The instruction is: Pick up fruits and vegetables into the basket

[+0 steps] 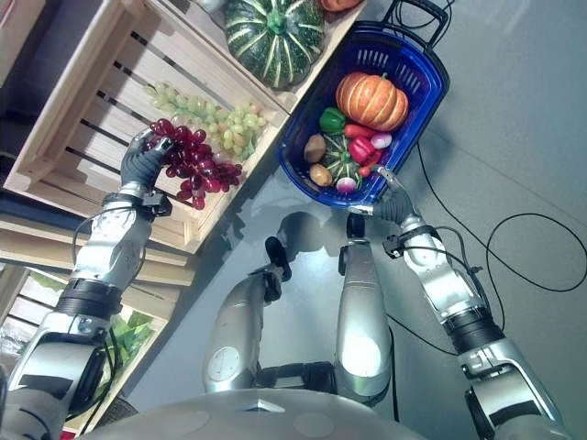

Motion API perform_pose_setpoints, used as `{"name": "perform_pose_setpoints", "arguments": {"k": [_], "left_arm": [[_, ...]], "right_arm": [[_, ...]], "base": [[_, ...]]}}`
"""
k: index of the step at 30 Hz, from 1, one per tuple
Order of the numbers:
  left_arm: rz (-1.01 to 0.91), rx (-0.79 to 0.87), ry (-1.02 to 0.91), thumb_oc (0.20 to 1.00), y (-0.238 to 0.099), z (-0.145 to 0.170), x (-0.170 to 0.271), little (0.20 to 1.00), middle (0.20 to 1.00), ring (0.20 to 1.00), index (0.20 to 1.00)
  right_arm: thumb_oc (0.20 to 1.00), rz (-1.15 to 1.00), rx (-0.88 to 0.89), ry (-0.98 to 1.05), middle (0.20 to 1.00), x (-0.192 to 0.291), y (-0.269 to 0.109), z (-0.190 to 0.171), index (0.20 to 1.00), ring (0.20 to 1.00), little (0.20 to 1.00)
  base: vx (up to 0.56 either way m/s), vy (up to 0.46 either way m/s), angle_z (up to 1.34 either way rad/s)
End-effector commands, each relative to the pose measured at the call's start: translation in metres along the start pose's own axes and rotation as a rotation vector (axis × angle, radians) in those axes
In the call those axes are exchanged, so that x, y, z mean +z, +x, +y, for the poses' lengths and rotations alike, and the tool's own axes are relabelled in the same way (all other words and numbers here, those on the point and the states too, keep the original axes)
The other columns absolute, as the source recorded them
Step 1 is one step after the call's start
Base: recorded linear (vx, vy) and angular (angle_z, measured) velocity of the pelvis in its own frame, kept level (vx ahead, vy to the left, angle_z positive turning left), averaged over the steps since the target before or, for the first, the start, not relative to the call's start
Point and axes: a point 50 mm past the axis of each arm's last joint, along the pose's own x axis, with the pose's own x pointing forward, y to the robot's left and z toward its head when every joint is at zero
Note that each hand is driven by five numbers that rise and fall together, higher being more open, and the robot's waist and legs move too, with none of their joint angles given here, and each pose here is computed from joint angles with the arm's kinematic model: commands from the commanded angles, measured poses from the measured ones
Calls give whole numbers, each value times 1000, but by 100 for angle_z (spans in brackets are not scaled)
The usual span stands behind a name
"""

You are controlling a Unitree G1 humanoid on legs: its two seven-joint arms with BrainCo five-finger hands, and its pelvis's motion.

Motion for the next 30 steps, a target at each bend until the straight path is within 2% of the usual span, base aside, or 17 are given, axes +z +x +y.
{"name": "perform_pose_setpoints", "arguments": {"k": [1,8,15,30], "left_arm": [[-145,-48,-47,200,-2,5,32,200,200,200,200],[-156,-276,-89,200,2,-31,46,200,200,200,200],[-125,-482,-156,200,0,-74,48,200,200,200,200],[-43,-724,-266,200,-11,-136,47,200,200,200,200]], "right_arm": [[1000,-102,20,-64,1000,22,2,5,1000,1000,1000],[1000,-184,91,-186,1000,54,19,21,1000,1000,1000],[1000,-237,70,-193,1000,78,28,35,1000,1000,1000],[1000,-284,170,-112,1000,104,31,68,1000,1000,1000]], "base": [[63,-53,8],[70,-47,6],[78,-39,7],[56,-29,5]]}}
